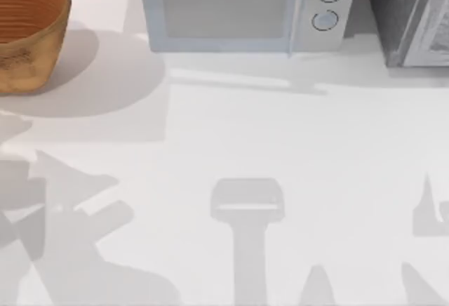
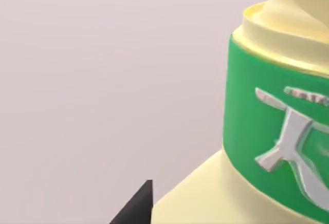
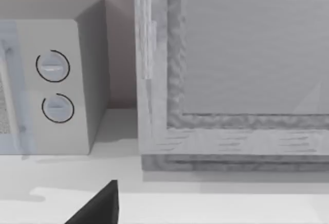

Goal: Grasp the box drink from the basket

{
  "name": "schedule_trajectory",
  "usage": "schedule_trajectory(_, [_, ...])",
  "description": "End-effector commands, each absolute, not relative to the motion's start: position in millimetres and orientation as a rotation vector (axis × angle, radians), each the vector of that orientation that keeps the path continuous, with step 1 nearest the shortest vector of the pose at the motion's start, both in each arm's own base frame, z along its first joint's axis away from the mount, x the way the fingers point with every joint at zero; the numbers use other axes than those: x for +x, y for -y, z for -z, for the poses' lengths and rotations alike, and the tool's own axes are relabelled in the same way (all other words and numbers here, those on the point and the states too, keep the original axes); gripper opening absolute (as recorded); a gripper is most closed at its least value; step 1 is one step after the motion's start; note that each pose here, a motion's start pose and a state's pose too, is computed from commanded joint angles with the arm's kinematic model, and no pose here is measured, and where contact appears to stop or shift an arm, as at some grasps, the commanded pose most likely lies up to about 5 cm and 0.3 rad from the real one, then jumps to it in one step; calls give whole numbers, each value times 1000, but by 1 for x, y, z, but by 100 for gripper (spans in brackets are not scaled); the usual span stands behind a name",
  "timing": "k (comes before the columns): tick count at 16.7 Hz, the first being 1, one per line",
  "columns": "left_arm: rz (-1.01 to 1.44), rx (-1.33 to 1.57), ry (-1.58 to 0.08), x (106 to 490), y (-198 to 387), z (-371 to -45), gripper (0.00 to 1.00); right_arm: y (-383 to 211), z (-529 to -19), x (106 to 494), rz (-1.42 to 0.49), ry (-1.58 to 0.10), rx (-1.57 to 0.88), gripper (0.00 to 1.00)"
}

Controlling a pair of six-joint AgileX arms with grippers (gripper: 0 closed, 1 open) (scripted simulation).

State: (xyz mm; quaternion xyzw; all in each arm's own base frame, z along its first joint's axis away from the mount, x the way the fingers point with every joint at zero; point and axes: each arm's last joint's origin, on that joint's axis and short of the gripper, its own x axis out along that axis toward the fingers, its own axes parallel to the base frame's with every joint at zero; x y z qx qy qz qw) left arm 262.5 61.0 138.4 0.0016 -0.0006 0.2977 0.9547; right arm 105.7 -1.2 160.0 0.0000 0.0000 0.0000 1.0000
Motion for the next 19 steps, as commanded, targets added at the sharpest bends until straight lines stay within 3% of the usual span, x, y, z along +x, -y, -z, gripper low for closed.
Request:
schedule_trajectory(13, [-604, 3, 1, 263, -61, -138, 98, 1, -160, 106, 0, 0, 0, 100])
schedule_trajectory(19, [-604, 3, 1, 263, -61, -138, 100, 1, -160, 106, 0, 0, 0, 100])
